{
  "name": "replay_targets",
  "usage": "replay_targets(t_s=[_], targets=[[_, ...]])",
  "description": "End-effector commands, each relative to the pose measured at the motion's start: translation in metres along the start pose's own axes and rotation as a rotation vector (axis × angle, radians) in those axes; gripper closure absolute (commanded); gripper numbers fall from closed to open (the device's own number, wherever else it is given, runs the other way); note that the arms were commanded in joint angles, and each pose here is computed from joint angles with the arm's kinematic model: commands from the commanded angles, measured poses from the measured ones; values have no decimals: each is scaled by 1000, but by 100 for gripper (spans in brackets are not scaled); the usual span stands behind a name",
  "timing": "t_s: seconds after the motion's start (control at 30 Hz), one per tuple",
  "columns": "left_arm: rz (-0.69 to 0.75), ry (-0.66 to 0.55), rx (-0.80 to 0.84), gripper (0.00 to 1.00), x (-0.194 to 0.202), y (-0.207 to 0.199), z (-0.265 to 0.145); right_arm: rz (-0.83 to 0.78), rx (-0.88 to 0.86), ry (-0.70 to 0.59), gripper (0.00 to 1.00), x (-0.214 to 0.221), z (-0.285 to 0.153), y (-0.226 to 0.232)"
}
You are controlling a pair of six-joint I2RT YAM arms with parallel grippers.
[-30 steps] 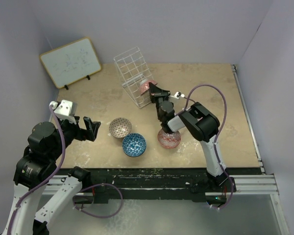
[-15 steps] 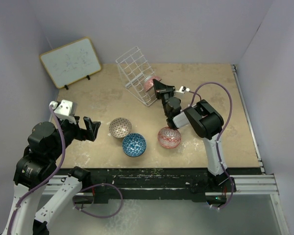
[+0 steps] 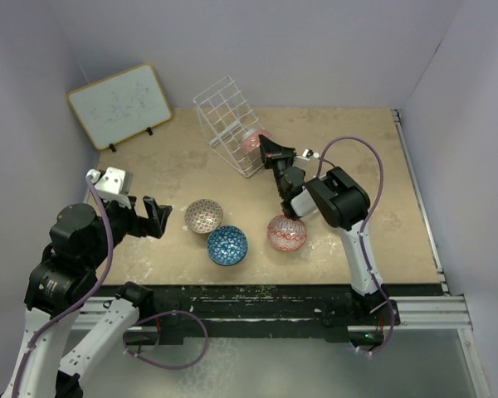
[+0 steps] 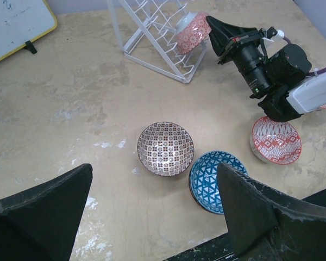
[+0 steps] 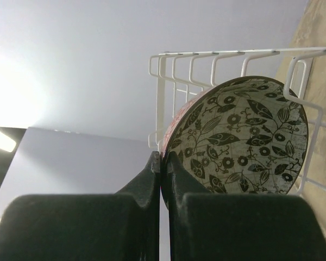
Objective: Load the bowls into the dish rack
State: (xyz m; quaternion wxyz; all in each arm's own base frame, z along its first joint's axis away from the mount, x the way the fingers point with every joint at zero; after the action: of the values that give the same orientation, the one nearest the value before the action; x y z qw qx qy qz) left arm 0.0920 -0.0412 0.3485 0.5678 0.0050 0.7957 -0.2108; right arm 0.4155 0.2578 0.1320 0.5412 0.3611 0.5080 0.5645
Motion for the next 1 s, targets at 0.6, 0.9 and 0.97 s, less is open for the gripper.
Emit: replay_targets(t_s=[0.6, 0.9, 0.97], targets=[[16, -40, 26, 1, -10, -4, 9, 214, -234, -69, 87, -20, -9, 23], [12, -41, 31, 1, -9, -4, 11, 177, -210, -83, 54, -27, -11, 37], [10, -44, 31, 1, -9, -4, 11, 163, -178, -81, 54, -29, -15, 38]])
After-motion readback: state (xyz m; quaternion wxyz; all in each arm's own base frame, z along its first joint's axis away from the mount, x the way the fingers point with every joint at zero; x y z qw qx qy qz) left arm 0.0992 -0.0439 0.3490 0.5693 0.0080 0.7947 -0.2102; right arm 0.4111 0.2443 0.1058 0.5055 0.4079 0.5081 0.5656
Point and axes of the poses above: each gripper's point midway between its finger pads, its own z axis out along the fingers, its own y axis along the line the jaws close on, x = y × z, the point moved 10 cm from there along -z, back along the fingers, and after that the axes turned 12 degrees about -z, right-handed, at the moved point
